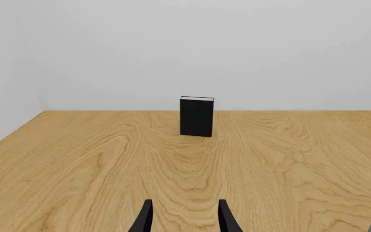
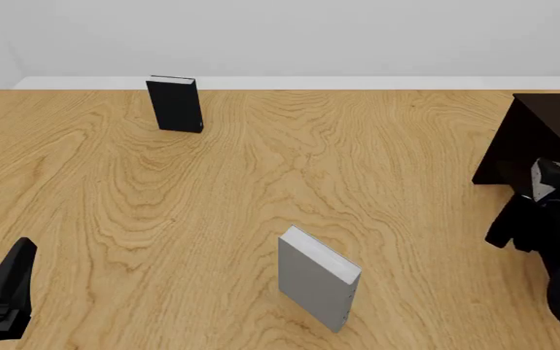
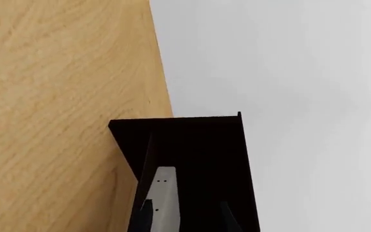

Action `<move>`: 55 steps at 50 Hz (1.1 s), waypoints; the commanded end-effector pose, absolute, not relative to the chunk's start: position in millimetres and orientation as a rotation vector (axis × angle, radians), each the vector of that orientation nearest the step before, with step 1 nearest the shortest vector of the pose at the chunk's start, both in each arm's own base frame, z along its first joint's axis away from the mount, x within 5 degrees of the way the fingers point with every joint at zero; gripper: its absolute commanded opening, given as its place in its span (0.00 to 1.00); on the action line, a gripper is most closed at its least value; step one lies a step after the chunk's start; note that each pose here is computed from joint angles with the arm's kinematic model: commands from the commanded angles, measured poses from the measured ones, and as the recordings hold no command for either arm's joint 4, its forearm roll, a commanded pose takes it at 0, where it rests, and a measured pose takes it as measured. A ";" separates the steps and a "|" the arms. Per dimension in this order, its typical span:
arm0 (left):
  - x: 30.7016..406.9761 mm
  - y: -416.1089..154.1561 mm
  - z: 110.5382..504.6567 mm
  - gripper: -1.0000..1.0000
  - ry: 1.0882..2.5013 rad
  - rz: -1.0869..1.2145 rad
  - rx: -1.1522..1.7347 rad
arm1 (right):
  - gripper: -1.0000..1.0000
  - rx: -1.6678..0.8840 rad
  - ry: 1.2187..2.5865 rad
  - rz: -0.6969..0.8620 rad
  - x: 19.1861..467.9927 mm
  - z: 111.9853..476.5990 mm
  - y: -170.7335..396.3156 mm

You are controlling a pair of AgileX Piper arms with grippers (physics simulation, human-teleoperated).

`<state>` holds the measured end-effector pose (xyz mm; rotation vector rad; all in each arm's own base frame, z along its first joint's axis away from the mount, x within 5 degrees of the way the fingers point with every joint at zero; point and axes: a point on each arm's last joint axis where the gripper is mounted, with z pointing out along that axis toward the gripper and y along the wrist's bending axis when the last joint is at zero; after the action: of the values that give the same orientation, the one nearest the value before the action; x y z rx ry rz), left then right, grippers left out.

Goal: Pick up the book on the right and place it on the cabinet shelf.

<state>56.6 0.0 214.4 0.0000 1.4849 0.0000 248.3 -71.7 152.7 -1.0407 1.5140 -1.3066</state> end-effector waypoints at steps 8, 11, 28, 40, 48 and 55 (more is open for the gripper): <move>56.6 0.0 214.4 1.00 1.485 0.000 0.000 | 1.00 -1.088 1.437 -1.258 263.3 153.9 -52.0; 56.6 0.0 214.4 1.00 1.485 0.000 0.000 | 1.00 -1.093 1.433 -1.246 265.6 152.6 -49.3; 56.6 0.0 214.4 1.00 1.485 0.000 0.000 | 1.00 -1.093 1.375 -1.214 266.2 161.8 -34.8; 56.6 0.0 214.4 1.00 1.485 0.000 0.000 | 1.00 -1.082 1.303 -1.161 257.8 193.7 -15.2; 56.6 0.0 214.4 1.00 1.485 0.000 0.000 | 1.00 -1.056 1.274 -1.119 248.3 221.6 -5.9; 56.6 0.0 214.4 1.00 1.485 0.000 0.000 | 1.00 -1.008 1.263 -1.065 235.9 251.5 -0.1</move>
<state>56.6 0.0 214.4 0.0000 1.4849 0.0000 251.1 -8.9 217.0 -1.0555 1.2883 -1.1243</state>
